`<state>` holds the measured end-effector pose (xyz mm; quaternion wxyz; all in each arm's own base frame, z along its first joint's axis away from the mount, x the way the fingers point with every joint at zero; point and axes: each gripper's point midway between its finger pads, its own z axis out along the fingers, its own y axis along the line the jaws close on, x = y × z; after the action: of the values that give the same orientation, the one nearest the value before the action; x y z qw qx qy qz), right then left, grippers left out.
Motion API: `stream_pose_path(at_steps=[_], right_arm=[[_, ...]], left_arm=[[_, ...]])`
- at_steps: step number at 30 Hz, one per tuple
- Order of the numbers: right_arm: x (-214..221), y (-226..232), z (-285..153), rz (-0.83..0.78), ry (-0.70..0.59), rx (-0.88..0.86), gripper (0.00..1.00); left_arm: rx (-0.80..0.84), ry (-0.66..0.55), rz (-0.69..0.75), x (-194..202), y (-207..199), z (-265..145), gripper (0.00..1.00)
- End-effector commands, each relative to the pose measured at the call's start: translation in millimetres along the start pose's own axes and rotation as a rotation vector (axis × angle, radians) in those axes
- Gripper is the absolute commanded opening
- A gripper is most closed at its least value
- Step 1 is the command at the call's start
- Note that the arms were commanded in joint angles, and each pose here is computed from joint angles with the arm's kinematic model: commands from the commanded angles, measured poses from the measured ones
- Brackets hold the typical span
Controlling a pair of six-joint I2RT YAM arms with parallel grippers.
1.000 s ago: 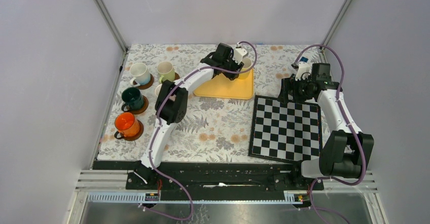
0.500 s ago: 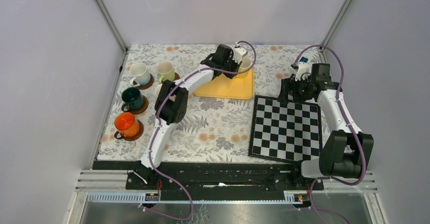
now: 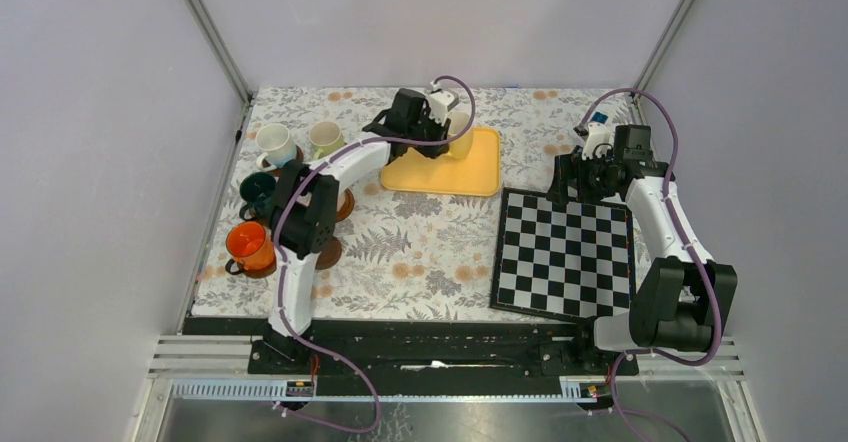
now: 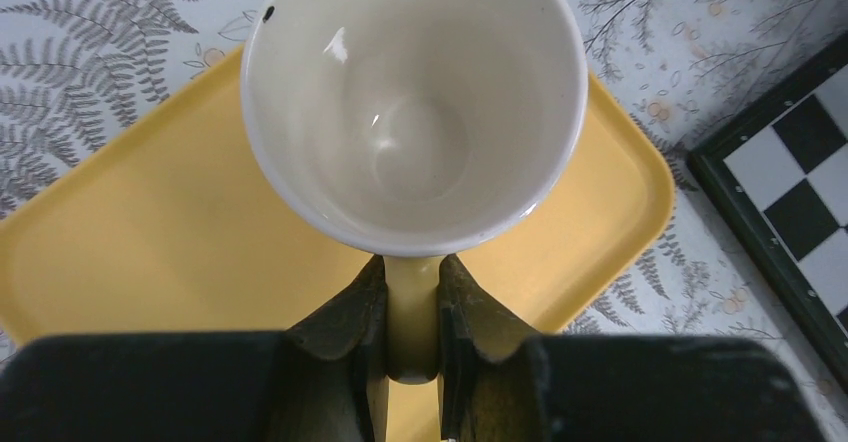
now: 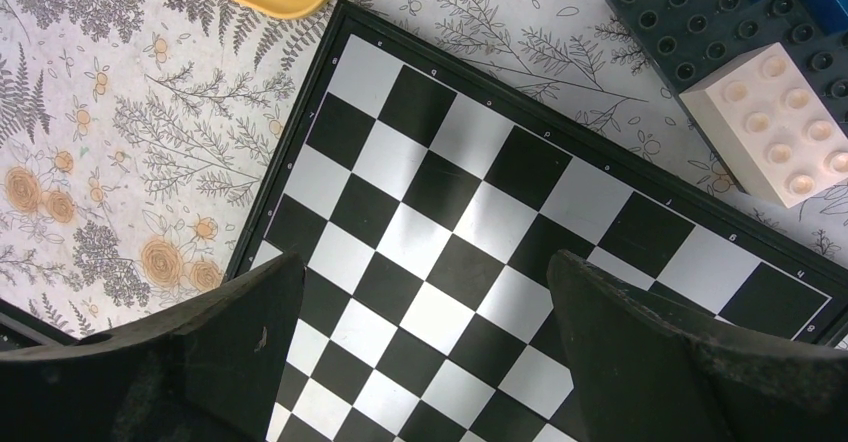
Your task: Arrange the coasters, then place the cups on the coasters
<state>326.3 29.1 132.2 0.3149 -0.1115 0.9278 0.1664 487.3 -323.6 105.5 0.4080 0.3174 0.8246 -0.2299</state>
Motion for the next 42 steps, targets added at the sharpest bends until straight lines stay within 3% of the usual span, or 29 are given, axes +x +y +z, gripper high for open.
stream_pose_path(at_steps=[1,7,18,27,42], right_arm=[[-1.5,4.5,-3.4,0.012,-0.008,-0.020,0.98],[-3.1,6.9,-5.6,0.011,-0.014,-0.028,0.98],[-2.5,14.6,0.4,0.031,-0.010,-0.080,0.98],[-1.5,22.0,7.5,0.035,0.006,-0.110,0.98],[-8.7,33.1,9.3,0.014,0.005,-0.126,0.98]], left_arm=[[0.058,-0.299,0.076,-100.5,-24.3,-60.3,0.00],[0.085,-0.305,0.100,-90.5,-40.7,-116.2,0.00],[0.127,-0.137,0.054,20.4,-38.8,-216.2,0.00],[0.037,-0.045,0.030,112.1,-32.0,-273.4,0.00],[-0.222,0.060,0.212,182.0,-3.3,-332.5,0.00]])
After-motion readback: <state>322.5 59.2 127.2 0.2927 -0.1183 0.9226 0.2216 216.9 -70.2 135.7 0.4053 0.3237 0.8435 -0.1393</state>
